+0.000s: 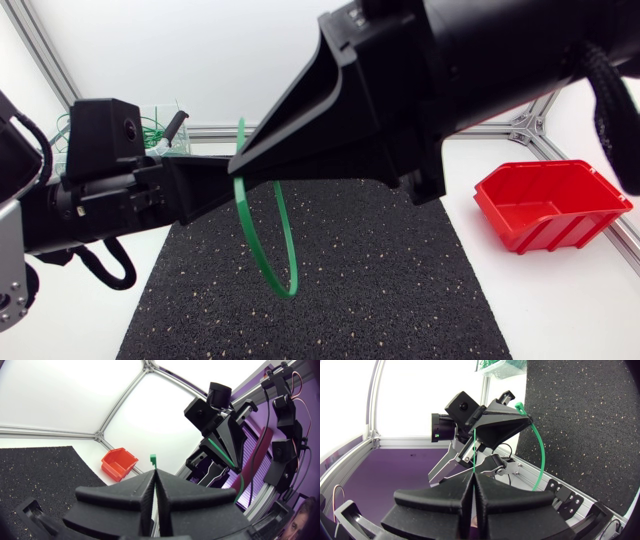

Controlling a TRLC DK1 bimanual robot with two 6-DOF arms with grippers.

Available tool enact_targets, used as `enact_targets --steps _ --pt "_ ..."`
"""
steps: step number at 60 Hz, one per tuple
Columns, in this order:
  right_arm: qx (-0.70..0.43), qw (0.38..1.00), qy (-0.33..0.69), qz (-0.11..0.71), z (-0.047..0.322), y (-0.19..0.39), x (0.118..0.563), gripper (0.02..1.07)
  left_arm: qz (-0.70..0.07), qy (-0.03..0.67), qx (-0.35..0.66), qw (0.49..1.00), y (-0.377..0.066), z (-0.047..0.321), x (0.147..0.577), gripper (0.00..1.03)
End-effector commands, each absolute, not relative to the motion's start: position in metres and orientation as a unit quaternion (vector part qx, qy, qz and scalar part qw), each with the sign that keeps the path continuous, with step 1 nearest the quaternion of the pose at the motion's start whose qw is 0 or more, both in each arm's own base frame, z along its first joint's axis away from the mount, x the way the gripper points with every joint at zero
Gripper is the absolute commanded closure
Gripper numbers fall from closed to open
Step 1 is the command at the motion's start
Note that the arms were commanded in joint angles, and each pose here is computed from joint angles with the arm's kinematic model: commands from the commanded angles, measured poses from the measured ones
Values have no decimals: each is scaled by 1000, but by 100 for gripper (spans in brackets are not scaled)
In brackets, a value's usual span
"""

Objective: Take a green cable tie from the red box, thread the tail through the head to close it, then place it in the transparent bin on the left.

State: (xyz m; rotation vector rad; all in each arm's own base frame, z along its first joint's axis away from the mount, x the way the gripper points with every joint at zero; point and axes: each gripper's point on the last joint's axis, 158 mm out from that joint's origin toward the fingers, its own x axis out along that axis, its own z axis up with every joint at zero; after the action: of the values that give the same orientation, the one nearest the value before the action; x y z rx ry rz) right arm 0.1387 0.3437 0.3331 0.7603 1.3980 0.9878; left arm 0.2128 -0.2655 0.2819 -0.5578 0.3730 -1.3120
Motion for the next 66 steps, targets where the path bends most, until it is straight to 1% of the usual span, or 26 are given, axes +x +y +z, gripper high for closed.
enact_targets --steps 1,22,46,66 --pt "342 583 609 414 339 341 139 101 -601 154 -242 746 -265 278 207 100" --pt "349 555 642 398 321 338 143 101 -586 89 -209 778 -260 293 211 100" --pt "346 530 668 392 305 341 143 101 -578 34 -176 796 -262 310 209 100" --pt "349 526 663 402 309 339 148 101 -578 37 -173 797 -261 302 206 100"
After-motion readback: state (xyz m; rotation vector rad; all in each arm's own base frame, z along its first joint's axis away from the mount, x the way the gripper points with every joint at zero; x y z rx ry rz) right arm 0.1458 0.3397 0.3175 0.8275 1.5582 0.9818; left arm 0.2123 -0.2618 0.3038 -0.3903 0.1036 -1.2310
